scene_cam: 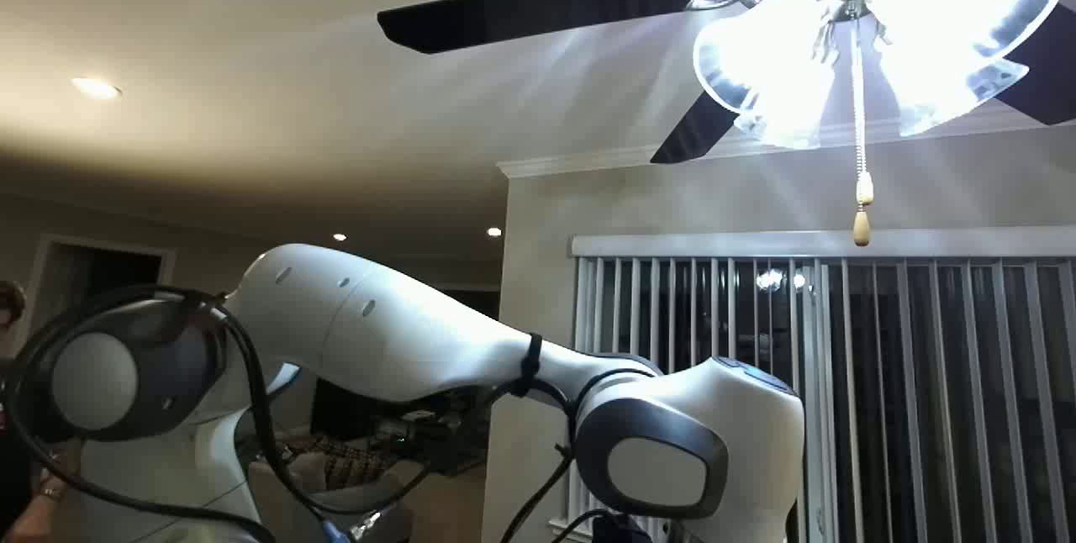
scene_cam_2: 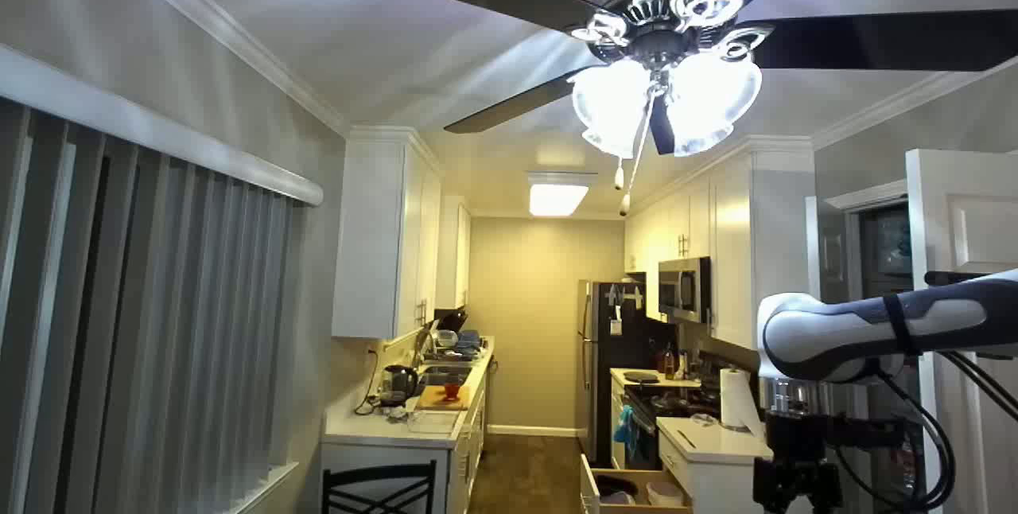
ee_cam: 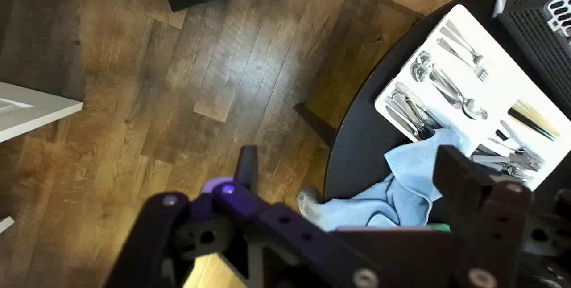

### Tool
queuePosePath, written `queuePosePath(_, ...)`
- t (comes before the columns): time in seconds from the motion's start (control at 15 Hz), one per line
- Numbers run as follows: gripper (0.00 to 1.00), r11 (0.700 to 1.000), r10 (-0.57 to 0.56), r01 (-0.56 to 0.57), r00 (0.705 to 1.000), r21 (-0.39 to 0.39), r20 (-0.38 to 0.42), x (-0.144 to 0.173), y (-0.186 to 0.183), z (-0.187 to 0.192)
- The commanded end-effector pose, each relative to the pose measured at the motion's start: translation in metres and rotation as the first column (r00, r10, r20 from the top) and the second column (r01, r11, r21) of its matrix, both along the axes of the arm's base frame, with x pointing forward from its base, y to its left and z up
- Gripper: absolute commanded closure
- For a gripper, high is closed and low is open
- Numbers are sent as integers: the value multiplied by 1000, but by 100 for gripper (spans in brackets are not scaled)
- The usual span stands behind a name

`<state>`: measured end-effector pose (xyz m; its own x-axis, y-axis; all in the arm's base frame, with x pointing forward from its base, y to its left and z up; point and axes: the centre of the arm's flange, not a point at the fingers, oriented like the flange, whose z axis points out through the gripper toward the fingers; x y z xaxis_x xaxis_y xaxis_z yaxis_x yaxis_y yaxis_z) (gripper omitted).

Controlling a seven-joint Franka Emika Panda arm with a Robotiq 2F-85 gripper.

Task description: Turn off the lights

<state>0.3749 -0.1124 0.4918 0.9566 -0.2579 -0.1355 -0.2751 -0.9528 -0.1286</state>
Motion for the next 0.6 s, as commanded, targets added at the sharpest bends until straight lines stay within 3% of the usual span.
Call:
queuePosePath(0.0, 0, 1000, 0, 0, 1000, 0, 0, 0, 0, 0)
queuePosePath(0.4, 0, 1000, 0, 0, 1000, 0, 0, 0, 0, 0)
queuePosePath(0.53, 0, 1000, -14, 13, 994, 13, 107, 5, 18, 18)
